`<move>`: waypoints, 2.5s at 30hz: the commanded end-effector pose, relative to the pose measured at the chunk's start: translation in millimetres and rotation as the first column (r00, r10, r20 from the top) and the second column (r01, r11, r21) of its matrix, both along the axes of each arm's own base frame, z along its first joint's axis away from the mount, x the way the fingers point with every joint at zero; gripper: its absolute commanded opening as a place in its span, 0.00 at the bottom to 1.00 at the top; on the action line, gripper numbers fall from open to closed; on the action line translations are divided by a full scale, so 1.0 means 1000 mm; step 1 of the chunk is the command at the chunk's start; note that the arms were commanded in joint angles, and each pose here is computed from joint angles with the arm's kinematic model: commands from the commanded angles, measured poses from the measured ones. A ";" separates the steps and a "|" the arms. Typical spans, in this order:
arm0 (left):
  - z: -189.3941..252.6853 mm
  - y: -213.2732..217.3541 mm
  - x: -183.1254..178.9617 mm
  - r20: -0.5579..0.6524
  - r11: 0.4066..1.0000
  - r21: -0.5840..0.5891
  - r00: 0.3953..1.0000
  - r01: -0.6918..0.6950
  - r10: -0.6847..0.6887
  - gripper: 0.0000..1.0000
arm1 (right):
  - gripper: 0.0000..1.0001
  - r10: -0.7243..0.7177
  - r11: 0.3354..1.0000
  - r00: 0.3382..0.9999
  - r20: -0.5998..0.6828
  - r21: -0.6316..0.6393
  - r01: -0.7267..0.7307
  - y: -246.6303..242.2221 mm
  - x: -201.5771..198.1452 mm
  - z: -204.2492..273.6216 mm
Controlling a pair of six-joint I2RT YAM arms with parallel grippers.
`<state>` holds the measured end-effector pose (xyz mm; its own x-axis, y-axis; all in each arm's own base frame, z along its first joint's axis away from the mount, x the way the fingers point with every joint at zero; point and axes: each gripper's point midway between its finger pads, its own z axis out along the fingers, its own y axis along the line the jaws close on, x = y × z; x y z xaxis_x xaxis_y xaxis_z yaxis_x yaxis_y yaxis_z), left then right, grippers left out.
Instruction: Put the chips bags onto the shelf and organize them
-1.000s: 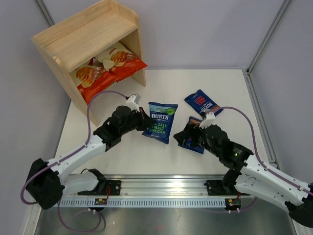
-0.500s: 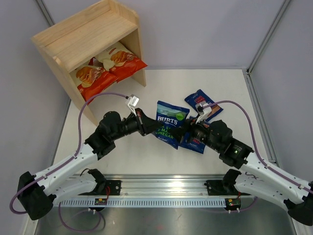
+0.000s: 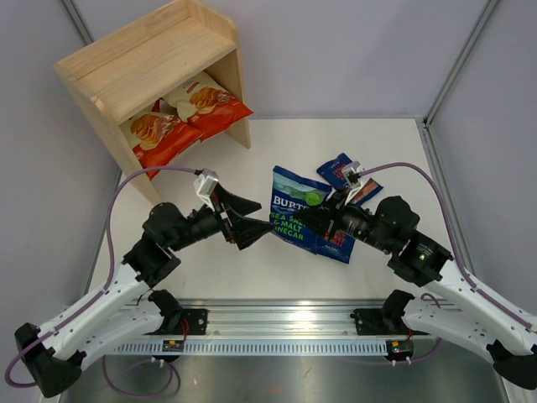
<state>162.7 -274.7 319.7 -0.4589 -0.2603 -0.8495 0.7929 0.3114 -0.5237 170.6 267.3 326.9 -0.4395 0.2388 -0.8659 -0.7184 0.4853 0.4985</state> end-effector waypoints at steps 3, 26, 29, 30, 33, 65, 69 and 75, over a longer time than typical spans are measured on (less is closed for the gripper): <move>0.011 0.009 -0.018 0.198 0.998 -0.033 0.979 0.046 -0.039 0.99 | 0.18 0.126 0.981 0.989 0.079 0.136 -0.136 0.003 -0.026 0.088; 0.049 0.034 -0.047 0.277 0.874 -0.469 0.961 0.127 0.010 0.96 | 0.19 0.401 0.879 0.913 0.079 0.247 -0.407 0.042 -0.050 0.133; 0.061 0.045 -0.045 0.249 0.816 -0.569 0.967 0.101 0.054 0.94 | 0.18 0.365 0.863 0.924 0.110 0.332 -0.381 0.044 -0.041 0.132; 0.069 0.049 -0.050 0.268 0.790 -0.601 0.962 0.121 0.057 0.94 | 0.17 0.345 0.856 0.930 0.128 0.362 -0.368 0.045 -0.037 0.132; 0.085 0.054 -0.057 0.301 0.754 -0.640 0.951 0.149 0.068 0.90 | 0.17 0.318 0.838 0.937 0.143 0.420 -0.348 0.047 -0.029 0.131; 0.105 0.058 -0.013 0.146 0.779 -0.616 0.956 -0.114 0.256 0.00 | 0.99 -0.117 0.972 0.991 0.067 0.212 0.101 0.009 0.037 0.108; 0.123 0.063 0.012 0.100 0.778 -0.575 0.923 -0.251 0.371 0.00 | 1.00 -0.257 0.959 0.966 0.019 0.124 0.253 -0.021 0.045 0.088; 0.169 0.085 0.075 -0.057 0.657 -0.482 0.769 -0.579 0.637 0.00 | 1.00 -0.374 0.920 0.927 0.019 0.135 0.368 -0.066 0.034 0.087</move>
